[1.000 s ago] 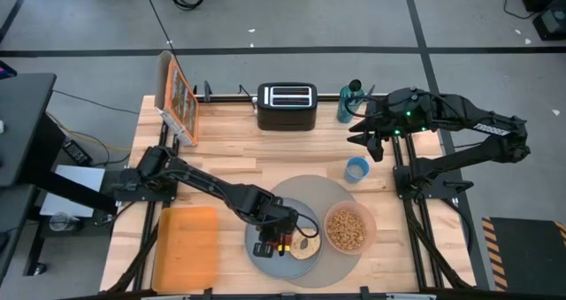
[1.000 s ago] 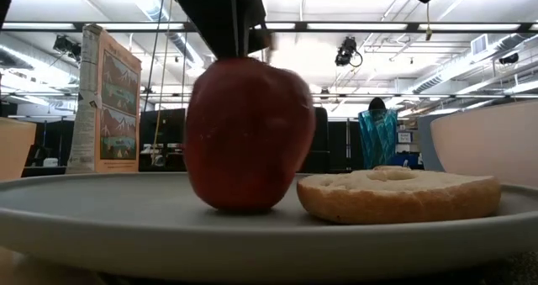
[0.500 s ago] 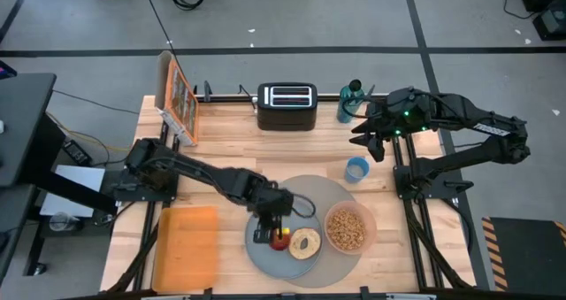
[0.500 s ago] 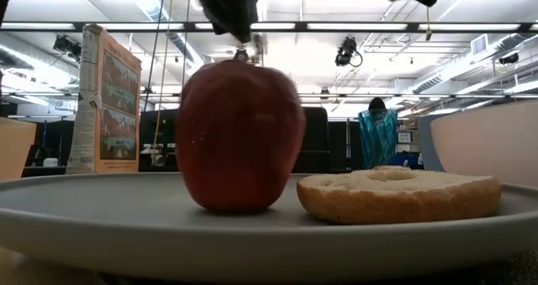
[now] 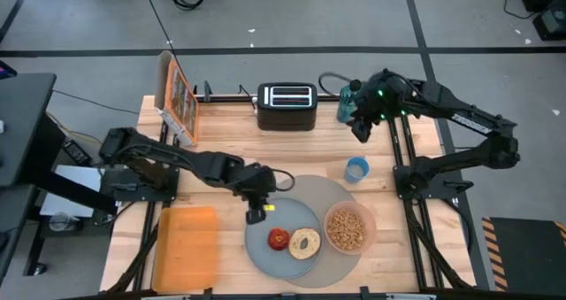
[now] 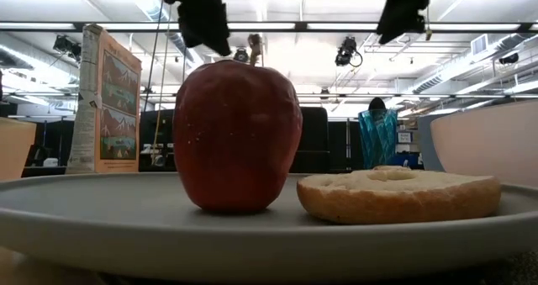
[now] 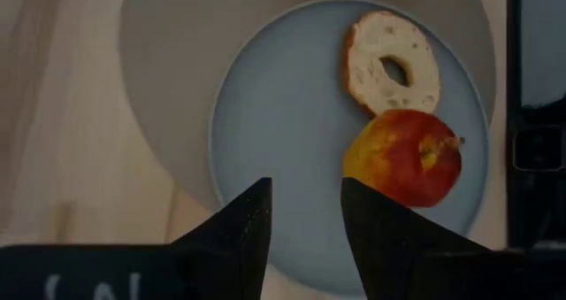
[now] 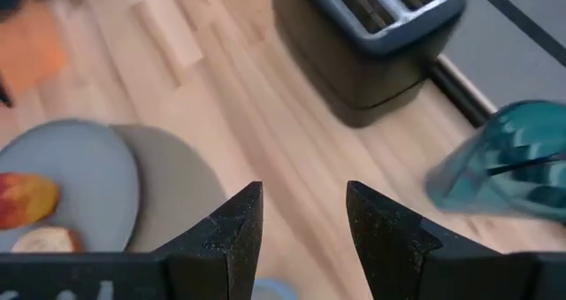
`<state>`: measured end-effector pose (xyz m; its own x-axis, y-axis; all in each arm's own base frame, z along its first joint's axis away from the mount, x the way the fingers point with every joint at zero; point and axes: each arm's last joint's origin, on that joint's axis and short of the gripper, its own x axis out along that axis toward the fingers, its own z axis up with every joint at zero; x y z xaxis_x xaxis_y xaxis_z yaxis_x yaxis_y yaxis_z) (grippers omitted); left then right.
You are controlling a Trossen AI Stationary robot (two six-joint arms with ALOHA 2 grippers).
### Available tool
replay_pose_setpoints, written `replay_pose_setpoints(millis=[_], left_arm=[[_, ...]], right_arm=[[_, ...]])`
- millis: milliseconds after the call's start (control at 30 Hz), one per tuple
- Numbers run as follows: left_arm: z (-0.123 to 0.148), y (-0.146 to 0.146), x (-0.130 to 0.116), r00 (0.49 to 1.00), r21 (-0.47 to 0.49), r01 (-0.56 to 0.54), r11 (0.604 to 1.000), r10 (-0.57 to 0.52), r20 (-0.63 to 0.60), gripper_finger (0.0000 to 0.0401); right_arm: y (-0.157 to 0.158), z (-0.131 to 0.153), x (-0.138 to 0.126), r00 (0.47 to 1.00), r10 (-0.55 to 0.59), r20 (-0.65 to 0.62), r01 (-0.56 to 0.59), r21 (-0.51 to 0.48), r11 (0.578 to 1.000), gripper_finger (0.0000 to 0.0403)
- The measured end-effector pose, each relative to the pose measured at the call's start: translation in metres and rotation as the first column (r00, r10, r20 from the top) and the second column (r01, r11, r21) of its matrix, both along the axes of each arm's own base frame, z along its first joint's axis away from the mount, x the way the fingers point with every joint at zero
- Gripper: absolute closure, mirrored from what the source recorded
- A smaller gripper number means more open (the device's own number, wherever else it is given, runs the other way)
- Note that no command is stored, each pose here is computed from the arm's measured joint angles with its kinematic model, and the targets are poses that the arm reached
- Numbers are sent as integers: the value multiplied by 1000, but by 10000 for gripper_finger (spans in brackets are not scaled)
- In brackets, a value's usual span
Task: Arrange a breakfast setting
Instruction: Put the black spoon in the center of the gray placemat
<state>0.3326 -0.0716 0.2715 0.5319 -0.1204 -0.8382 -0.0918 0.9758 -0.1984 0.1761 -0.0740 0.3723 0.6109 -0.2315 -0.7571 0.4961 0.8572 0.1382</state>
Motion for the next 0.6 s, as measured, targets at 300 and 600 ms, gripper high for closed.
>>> replay_pose_setpoints(millis=[300, 600], left_arm=[[27, 16, -39, 950, -68, -255, 965, 263, 170, 257], [52, 21, -60, 923, -120, -276, 954, 298, 245, 257]], right_arm=[[-76, 10, 9, 982, -142, -127, 139, -34, 990, 231], [-144, 16, 7, 952, -211, -221, 204, -58, 977, 221]])
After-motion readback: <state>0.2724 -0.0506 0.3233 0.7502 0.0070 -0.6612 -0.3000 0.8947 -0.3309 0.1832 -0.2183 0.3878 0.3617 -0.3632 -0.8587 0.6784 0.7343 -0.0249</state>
